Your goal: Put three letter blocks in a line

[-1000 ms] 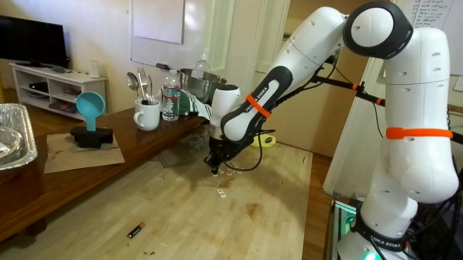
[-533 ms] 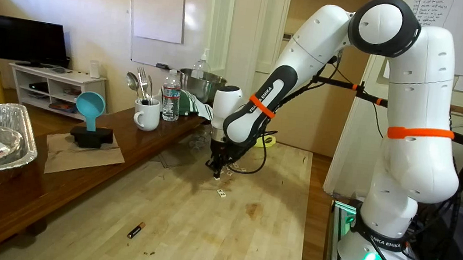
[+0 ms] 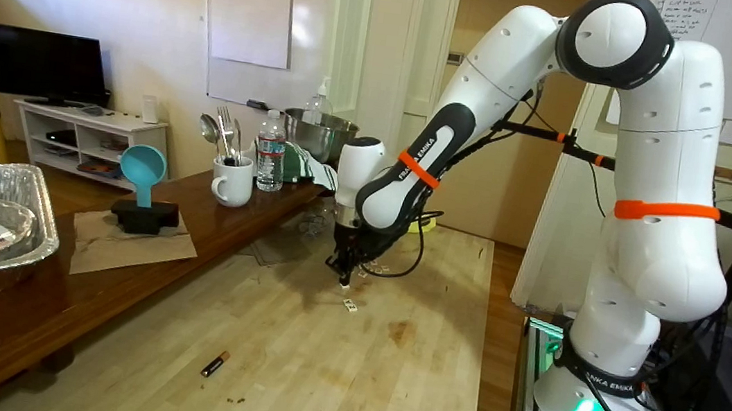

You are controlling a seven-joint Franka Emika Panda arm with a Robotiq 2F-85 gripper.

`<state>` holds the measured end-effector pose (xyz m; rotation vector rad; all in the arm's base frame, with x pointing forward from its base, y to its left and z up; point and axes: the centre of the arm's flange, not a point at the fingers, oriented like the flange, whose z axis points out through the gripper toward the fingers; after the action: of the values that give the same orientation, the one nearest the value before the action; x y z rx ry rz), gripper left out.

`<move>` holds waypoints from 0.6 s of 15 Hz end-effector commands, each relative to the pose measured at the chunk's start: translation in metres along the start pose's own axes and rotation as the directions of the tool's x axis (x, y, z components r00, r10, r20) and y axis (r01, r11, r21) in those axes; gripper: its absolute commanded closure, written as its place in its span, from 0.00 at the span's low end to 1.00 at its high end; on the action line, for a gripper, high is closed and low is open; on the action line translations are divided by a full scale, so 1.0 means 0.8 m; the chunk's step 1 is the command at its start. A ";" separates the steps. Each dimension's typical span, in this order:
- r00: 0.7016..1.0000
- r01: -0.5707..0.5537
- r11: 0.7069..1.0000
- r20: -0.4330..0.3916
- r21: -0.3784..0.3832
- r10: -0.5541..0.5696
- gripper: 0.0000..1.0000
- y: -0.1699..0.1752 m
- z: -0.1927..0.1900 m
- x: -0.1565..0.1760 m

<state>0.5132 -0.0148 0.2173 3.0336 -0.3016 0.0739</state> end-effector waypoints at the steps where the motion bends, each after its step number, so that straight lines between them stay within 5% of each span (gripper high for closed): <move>1: 0.996 -0.041 0.999 0.074 -0.017 0.042 1.00 -0.020 0.028 -0.032; 9: 0.987 -0.130 0.991 0.091 -0.014 0.131 1.00 -0.037 0.025 -0.039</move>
<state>0.5052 0.0031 0.2172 3.0203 -0.4342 0.0402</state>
